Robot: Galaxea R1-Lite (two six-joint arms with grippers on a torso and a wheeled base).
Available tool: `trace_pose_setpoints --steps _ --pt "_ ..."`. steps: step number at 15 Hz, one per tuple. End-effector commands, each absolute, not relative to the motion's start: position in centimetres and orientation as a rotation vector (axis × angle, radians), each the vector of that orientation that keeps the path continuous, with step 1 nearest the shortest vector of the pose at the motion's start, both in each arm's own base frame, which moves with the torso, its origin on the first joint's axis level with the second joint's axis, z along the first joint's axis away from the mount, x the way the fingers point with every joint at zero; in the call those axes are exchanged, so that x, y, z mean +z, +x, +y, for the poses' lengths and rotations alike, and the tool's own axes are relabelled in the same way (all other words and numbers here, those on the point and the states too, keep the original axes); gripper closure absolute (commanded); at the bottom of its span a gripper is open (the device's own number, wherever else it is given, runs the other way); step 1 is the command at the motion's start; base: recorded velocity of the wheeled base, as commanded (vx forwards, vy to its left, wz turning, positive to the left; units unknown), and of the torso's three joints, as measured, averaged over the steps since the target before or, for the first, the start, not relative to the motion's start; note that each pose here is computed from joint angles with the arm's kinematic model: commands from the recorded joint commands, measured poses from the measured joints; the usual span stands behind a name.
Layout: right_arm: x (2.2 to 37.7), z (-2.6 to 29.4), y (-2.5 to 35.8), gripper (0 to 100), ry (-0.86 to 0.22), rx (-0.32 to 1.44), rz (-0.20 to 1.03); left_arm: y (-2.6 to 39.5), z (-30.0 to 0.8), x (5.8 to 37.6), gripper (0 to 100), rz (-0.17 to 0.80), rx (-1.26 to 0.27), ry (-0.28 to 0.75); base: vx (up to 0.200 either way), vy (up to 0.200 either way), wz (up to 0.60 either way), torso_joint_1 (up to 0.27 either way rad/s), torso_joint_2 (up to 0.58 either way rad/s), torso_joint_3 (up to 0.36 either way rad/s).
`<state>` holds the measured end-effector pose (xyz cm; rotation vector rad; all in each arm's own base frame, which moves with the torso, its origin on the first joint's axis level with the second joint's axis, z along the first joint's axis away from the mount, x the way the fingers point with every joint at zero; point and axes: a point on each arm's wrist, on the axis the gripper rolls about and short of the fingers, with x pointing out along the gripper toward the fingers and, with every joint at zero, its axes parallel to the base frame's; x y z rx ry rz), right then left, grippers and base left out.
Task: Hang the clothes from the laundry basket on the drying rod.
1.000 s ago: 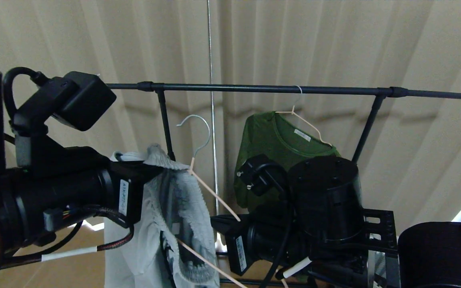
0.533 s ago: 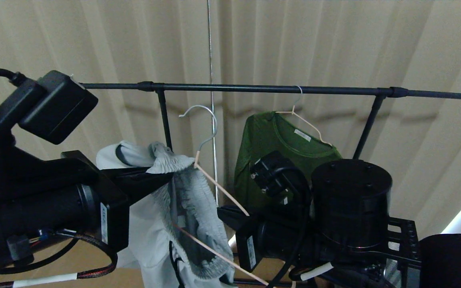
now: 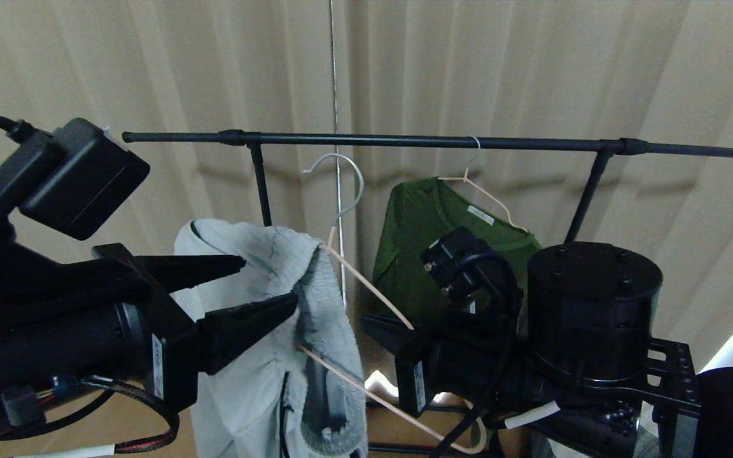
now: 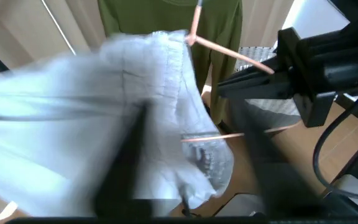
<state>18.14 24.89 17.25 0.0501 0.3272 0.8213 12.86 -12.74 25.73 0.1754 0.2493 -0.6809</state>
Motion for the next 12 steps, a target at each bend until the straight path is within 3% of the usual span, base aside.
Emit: trace_pose_setpoints --steps 1,4,6,9,12 --pt "18.9 24.1 17.5 100 0.078 0.830 0.280 12.6 -12.4 25.9 0 0.238 -0.677 0.170 0.000 0.000 0.00 0.000 0.00 0.000" --pt "19.6 22.5 17.0 100 0.078 0.816 0.256 12.0 -11.8 25.1 0 0.211 -0.682 0.195 0.000 0.000 0.00 0.000 0.00 0.000" --pt "19.5 20.9 16.9 100 0.045 0.797 0.245 12.0 -11.5 24.6 0 0.137 -0.675 0.250 0.000 0.000 0.00 0.000 0.00 0.000" --pt "19.6 17.5 16.4 100 0.016 0.831 0.246 12.5 -9.9 24.2 0 -0.058 -0.577 0.442 0.000 0.000 0.00 0.000 0.00 0.000" --pt "20.1 15.9 15.5 100 -0.058 0.950 0.256 12.9 -9.6 24.5 0 -0.109 -0.655 0.463 0.000 0.000 0.00 0.000 0.00 0.000"
